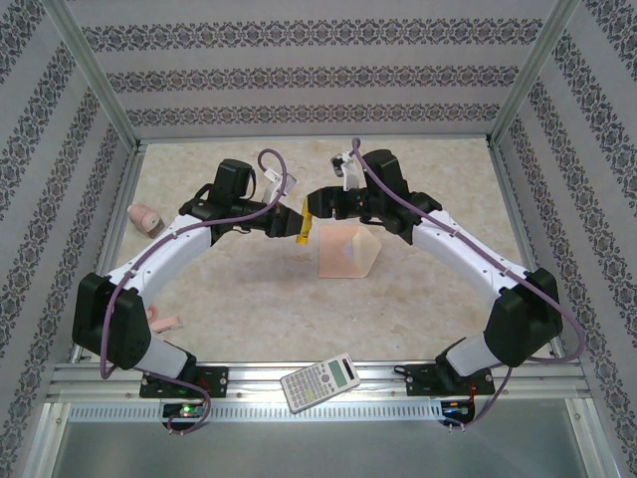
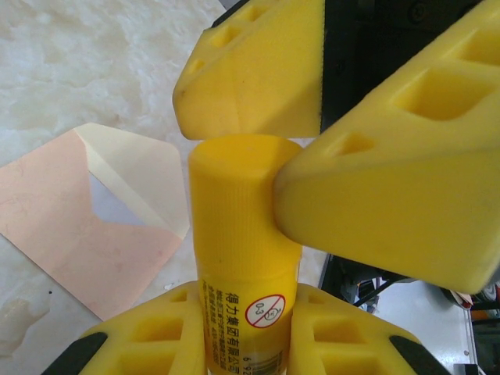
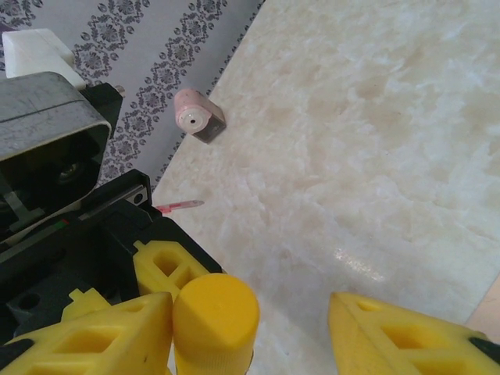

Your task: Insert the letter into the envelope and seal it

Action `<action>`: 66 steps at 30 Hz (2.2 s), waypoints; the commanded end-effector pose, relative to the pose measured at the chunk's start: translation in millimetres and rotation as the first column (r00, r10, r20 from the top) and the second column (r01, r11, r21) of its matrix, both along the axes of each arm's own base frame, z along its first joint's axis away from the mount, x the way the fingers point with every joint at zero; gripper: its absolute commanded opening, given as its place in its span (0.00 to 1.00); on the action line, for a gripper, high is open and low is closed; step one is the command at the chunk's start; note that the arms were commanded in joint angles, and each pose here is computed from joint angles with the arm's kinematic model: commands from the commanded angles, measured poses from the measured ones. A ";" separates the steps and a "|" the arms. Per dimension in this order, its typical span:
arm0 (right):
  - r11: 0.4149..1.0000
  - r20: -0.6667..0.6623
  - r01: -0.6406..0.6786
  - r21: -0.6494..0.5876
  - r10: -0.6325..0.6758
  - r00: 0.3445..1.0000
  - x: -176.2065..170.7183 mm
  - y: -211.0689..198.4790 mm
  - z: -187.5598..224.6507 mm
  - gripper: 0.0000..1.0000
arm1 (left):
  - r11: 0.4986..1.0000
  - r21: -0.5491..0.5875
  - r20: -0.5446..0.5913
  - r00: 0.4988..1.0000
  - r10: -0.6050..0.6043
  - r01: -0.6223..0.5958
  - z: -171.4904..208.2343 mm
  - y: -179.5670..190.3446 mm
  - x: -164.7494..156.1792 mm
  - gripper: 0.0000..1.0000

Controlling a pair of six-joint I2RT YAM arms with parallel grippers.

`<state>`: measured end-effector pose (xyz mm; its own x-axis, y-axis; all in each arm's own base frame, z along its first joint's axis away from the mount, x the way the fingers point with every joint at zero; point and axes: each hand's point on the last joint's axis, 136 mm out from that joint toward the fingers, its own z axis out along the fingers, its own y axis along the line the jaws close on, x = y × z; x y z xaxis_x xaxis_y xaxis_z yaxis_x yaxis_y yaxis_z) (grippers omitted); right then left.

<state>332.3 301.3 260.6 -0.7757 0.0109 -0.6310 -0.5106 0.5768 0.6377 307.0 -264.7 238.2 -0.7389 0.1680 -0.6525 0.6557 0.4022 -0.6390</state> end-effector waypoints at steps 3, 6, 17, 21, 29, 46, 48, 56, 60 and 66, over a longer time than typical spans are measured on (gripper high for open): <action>1.000 0.027 0.005 0.019 -0.006 1.000 8.4 6.2 9.1 0.50 | 0.999 -0.033 0.041 0.998 -0.037 0.038 14.5 -5.1 -7.4 0.14; 1.000 0.023 0.002 0.026 -0.003 1.000 8.1 7.4 8.6 0.46 | 0.999 -0.036 0.041 0.998 -0.037 0.038 15.0 -5.2 -7.4 0.14; 0.999 0.009 -0.008 0.035 0.007 1.000 6.9 9.8 7.1 0.40 | 0.999 -0.038 0.044 0.999 -0.030 0.031 16.6 -5.0 -6.6 0.14; 0.999 0.005 -0.008 0.036 0.008 1.000 5.7 9.5 6.5 0.41 | 0.999 -0.038 0.043 0.999 -0.028 0.029 16.7 -5.1 -6.1 0.14; 0.999 -0.004 -0.010 0.038 0.011 1.000 3.7 10.3 2.1 0.39 | 0.999 -0.039 0.035 0.999 -0.024 0.025 15.4 -4.9 -6.5 0.14; 0.999 0.000 -0.004 0.044 0.004 1.000 -0.3 7.6 4.1 0.23 | 0.999 -0.036 0.034 0.999 0.000 0.001 13.0 -4.5 -1.5 0.14; 0.999 0.001 0.001 0.043 -0.001 1.000 0.1 6.6 3.6 0.20 | 1.000 -0.028 0.032 0.999 0.003 -0.003 11.1 -3.9 -1.5 0.14; 0.998 -0.014 0.029 0.048 -0.028 1.000 5.1 4.3 1.0 0.15 | 1.000 -0.012 0.025 1.000 0.006 -0.005 4.4 -1.8 -3.5 0.02; 0.997 -0.002 0.057 0.058 -0.057 0.998 9.9 -0.8 7.6 0.14 | 1.000 0.004 0.021 1.000 0.006 -0.006 -1.9 0.2 -6.0 0.00; 0.992 0.012 0.097 0.079 -0.098 0.995 21.1 -10.4 19.6 0.11 | 1.000 0.017 0.015 1.000 0.014 -0.014 -9.3 3.1 -9.5 0.00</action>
<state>332.6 309.5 260.3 -0.8028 0.0456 -0.5944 -0.4809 0.5398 0.6909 307.0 -261.4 228.4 -0.7513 0.1507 -0.6425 0.6351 0.4297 -0.6419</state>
